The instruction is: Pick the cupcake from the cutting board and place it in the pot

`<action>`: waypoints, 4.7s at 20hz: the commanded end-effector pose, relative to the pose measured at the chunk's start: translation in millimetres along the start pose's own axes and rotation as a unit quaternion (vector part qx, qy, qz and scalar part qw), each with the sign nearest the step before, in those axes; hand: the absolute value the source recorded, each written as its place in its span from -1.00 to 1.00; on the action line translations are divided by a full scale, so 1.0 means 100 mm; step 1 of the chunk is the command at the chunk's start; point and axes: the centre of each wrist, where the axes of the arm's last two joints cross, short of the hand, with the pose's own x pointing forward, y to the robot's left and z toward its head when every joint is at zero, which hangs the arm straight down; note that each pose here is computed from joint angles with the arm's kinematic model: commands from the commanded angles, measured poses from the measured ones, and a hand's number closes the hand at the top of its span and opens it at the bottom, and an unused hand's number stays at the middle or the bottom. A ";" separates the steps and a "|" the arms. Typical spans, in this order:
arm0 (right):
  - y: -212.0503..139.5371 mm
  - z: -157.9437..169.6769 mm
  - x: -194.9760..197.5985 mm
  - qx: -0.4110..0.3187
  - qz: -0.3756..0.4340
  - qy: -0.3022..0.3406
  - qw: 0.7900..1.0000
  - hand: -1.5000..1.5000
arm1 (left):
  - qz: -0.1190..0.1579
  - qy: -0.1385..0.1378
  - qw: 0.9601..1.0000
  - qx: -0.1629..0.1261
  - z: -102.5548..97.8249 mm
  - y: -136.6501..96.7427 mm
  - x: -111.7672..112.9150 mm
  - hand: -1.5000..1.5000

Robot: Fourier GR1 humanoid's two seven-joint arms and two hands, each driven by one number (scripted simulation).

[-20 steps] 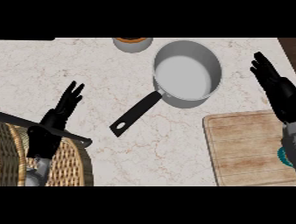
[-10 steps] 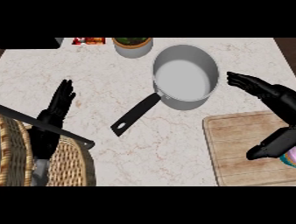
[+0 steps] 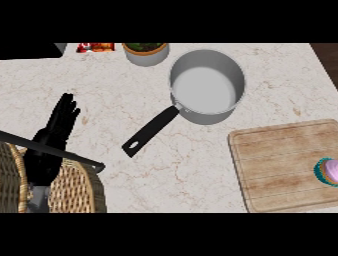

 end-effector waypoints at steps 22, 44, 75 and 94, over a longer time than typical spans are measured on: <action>-0.57 0.73 0.36 0.276 0.194 0.148 0.929 -1.00 | 0.038 0.054 0.998 -0.015 -0.16 -0.15 0.17 0.00; -0.06 0.75 -0.11 0.278 0.224 0.165 0.920 -1.00 | 0.040 0.064 0.997 -0.012 -0.15 -0.26 0.15 0.00; 0.61 0.66 -0.73 0.347 0.323 0.265 0.840 -1.00 | 0.028 0.060 0.998 -0.013 -0.11 -0.17 0.34 0.00; 1.23 0.98 -1.06 0.097 0.201 0.492 0.842 1.00 | 0.024 0.072 0.997 0.028 0.06 0.08 0.10 0.00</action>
